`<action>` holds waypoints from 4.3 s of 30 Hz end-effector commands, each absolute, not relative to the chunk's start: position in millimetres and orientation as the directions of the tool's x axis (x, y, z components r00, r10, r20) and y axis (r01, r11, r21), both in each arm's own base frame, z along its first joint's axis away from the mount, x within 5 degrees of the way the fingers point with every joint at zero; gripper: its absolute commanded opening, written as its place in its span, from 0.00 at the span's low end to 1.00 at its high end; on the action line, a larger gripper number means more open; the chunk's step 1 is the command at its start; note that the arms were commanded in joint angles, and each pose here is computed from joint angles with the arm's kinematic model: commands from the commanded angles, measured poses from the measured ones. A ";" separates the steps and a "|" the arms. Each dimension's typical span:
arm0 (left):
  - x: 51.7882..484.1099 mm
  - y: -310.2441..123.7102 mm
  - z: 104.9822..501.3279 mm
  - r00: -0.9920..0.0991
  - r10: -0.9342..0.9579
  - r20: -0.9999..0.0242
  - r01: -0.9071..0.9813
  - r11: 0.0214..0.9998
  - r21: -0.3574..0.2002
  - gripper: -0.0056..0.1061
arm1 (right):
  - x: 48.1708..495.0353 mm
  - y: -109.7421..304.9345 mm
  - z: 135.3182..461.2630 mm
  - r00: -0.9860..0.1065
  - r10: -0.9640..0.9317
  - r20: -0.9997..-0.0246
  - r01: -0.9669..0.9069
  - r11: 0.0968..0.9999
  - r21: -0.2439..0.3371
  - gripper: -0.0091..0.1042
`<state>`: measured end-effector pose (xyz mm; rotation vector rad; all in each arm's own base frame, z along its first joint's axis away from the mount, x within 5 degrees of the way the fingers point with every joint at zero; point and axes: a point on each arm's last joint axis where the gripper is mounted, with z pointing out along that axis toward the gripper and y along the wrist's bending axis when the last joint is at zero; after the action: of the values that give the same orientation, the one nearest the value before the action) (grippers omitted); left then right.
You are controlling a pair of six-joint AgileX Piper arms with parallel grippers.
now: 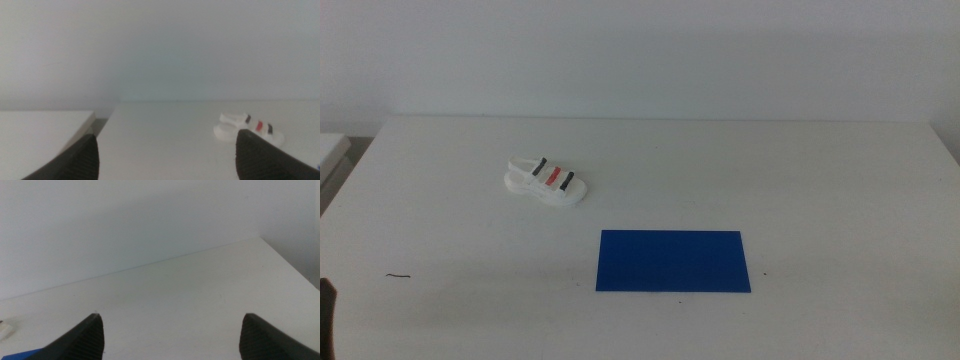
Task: Use one arm to grab the shoe from the table and place it on the mat.
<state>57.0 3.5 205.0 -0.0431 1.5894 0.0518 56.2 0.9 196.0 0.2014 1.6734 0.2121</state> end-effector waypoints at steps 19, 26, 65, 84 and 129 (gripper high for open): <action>308.2 -20.2 391.7 -0.644 0.574 -0.506 0.547 0.808 0.220 0.89 | 56.0 0.8 196.3 -0.100 0.247 -0.964 0.005 0.969 0.248 0.78; 401.5 -42.4 365.7 -0.359 0.851 -0.382 0.806 0.490 0.332 0.89 | 56.0 0.8 196.3 -0.100 0.247 -0.964 0.005 0.969 0.248 0.78; 481.5 -102.9 172.0 0.260 0.960 -0.104 0.951 -0.235 0.203 0.88 | 56.0 0.8 196.3 -0.100 0.247 -0.964 0.005 0.969 0.248 0.78; 472.7 -102.6 196.1 0.183 0.974 -0.134 0.972 -0.159 0.171 0.13 | 56.0 0.8 196.3 -0.100 0.247 -0.964 0.005 0.969 0.248 0.78; 334.6 -320.1 225.0 -0.927 -0.332 -0.173 -0.272 0.915 -0.297 0.20 | 56.0 0.8 196.3 -0.100 0.247 -0.964 0.005 0.969 0.248 0.78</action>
<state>333.5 -317.9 219.1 0.0434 2.8931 -0.2863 56.2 0.9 196.0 0.2014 1.6734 0.2121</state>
